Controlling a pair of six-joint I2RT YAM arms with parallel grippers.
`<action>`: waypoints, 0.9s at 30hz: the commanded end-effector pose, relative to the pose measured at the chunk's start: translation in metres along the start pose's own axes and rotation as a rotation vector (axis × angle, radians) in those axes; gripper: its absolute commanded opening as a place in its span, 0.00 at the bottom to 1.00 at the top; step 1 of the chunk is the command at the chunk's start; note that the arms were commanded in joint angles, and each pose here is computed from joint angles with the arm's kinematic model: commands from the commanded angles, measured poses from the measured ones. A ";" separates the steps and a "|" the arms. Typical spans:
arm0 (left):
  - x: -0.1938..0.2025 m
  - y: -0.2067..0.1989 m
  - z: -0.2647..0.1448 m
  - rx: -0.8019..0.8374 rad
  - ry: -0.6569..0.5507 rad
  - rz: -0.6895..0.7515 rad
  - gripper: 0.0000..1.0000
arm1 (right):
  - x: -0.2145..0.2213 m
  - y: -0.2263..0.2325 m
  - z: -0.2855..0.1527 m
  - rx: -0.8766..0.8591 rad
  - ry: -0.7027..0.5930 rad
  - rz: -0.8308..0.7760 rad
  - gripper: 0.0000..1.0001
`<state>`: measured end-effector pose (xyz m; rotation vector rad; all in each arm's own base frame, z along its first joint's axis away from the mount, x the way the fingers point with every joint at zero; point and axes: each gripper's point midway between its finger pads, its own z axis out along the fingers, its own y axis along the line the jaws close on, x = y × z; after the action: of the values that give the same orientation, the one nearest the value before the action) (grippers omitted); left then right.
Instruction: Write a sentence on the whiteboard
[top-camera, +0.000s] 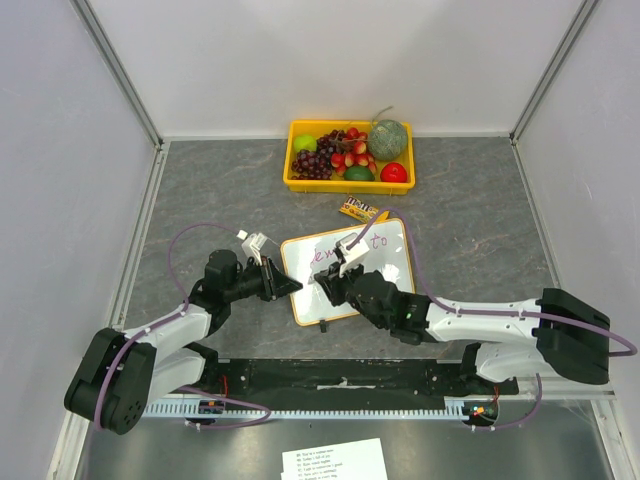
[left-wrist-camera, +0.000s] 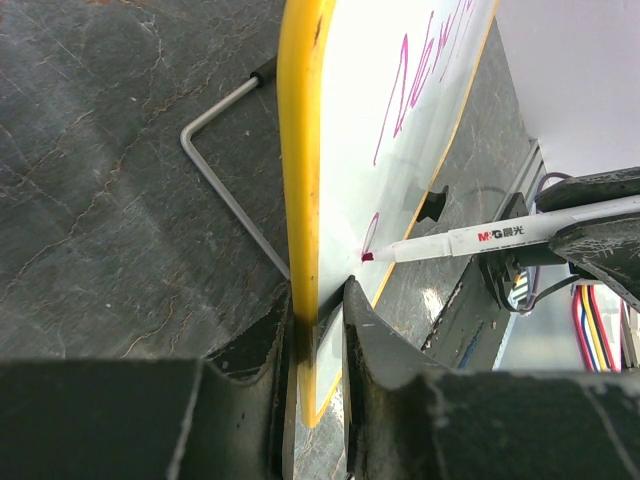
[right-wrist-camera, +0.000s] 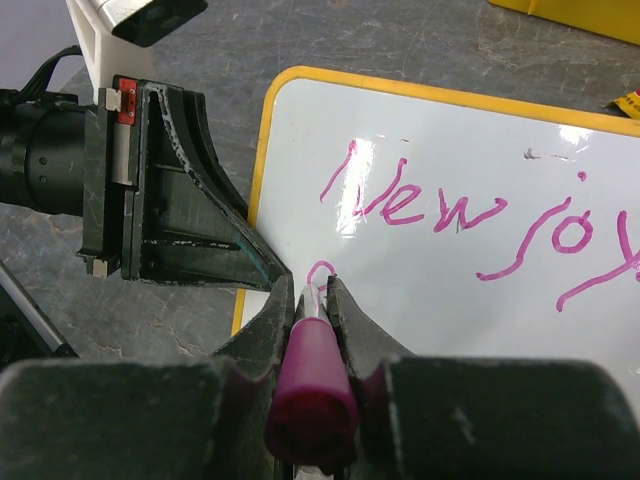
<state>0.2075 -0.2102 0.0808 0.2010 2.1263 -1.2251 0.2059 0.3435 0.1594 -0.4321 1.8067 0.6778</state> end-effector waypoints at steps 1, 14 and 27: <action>0.000 0.014 0.001 -0.064 0.001 0.048 0.02 | 0.015 -0.011 -0.007 0.028 0.045 -0.020 0.00; 0.000 0.015 0.002 -0.064 0.001 0.048 0.02 | 0.010 -0.022 -0.012 0.071 0.025 -0.020 0.00; -0.001 0.015 0.002 -0.064 0.001 0.049 0.02 | -0.029 -0.011 -0.016 0.043 -0.069 0.009 0.00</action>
<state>0.2075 -0.2102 0.0808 0.2010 2.1263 -1.2251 0.2029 0.3272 0.1569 -0.4281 1.8228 0.6448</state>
